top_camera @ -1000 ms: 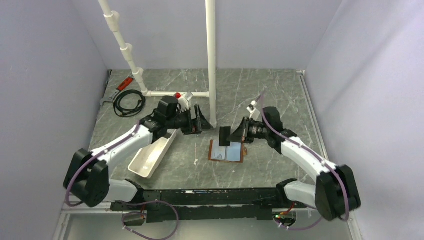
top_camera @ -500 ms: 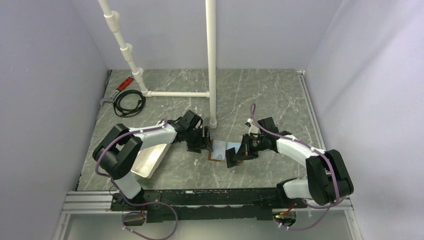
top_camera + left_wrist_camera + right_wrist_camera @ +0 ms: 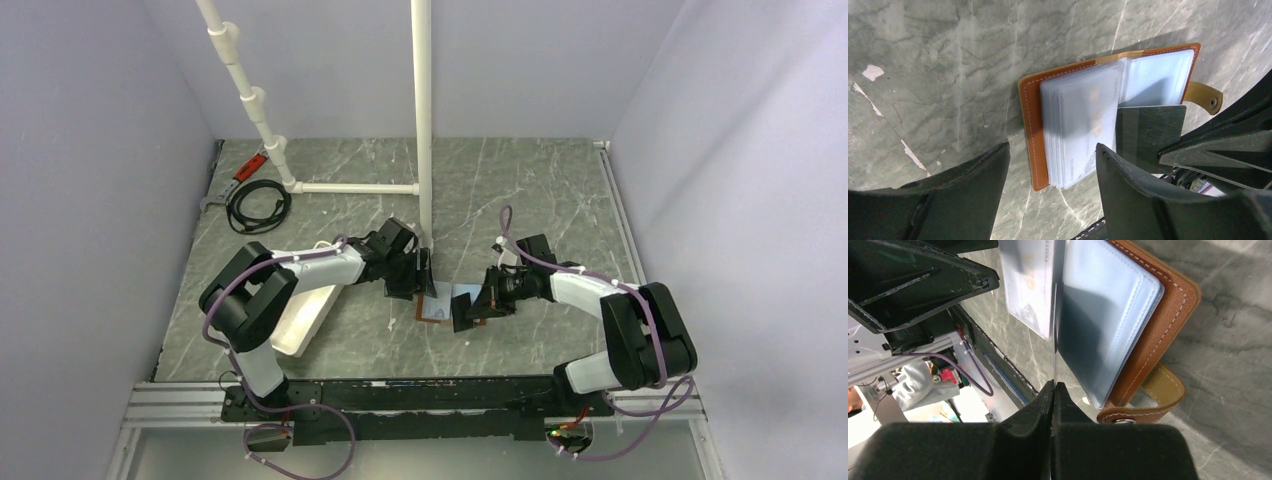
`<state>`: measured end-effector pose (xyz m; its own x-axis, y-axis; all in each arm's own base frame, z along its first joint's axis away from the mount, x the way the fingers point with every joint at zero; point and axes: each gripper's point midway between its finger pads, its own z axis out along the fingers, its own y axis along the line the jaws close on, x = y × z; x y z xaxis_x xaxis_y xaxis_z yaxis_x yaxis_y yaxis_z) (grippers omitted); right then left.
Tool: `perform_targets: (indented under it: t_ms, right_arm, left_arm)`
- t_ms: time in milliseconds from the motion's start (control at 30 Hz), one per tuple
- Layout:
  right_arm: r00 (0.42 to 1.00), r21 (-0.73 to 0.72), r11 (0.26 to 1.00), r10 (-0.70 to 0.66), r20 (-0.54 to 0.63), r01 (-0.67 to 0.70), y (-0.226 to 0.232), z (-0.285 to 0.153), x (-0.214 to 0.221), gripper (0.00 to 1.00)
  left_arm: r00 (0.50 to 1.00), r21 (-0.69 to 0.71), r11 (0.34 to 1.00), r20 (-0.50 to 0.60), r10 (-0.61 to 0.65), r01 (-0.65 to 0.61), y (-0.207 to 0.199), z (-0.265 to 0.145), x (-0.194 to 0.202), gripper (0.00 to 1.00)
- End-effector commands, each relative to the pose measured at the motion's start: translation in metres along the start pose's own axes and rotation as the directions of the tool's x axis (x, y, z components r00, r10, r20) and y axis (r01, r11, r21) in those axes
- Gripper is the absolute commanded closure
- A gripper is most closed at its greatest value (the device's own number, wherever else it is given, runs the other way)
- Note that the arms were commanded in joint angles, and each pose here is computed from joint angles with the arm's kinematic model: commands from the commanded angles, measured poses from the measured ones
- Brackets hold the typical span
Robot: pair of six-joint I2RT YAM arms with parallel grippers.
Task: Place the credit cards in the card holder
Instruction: Insert the credit card into the card holder.
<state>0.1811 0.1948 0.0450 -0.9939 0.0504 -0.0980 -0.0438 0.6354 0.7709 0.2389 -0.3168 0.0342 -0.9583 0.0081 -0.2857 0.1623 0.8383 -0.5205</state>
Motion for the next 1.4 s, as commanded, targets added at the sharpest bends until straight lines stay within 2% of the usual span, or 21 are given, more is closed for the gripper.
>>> perform_targets:
  t_ms: [0, 133, 433, 700, 1367]
  right_arm:
    - [0.998, -0.049, 0.997, -0.062, 0.031, 0.063, 0.008, 0.000, -0.012, 1.00]
    - [0.998, -0.059, 0.996, -0.062, 0.027, 0.064, 0.009, 0.001, -0.014, 1.00]
    - [0.993, -0.032, 0.994, -0.101, 0.065, 0.103, 0.017, -0.011, -0.019, 1.00]
    - [0.996, -0.055, 0.995, -0.080, 0.035, 0.082, 0.013, 0.000, -0.024, 1.00]
    - [0.999, -0.050, 0.998, -0.037, 0.026, 0.038, -0.005, 0.020, -0.033, 1.00]
  left_arm:
    - [0.998, -0.177, 0.984, -0.054, -0.032, 0.022, 0.042, 0.016, 0.021, 0.30]
    - [0.997, -0.211, 0.977, -0.074, -0.029, 0.013, 0.049, 0.020, 0.027, 0.30]
    - [0.994, -0.274, 0.962, -0.105, -0.037, 0.007, 0.063, 0.026, 0.037, 0.39]
    - [0.994, -0.312, 0.950, -0.108, -0.035, 0.000, 0.071, 0.026, 0.041, 0.45]
    - [0.991, -0.323, 0.946, -0.129, -0.029, -0.014, 0.074, 0.026, 0.049, 0.52]
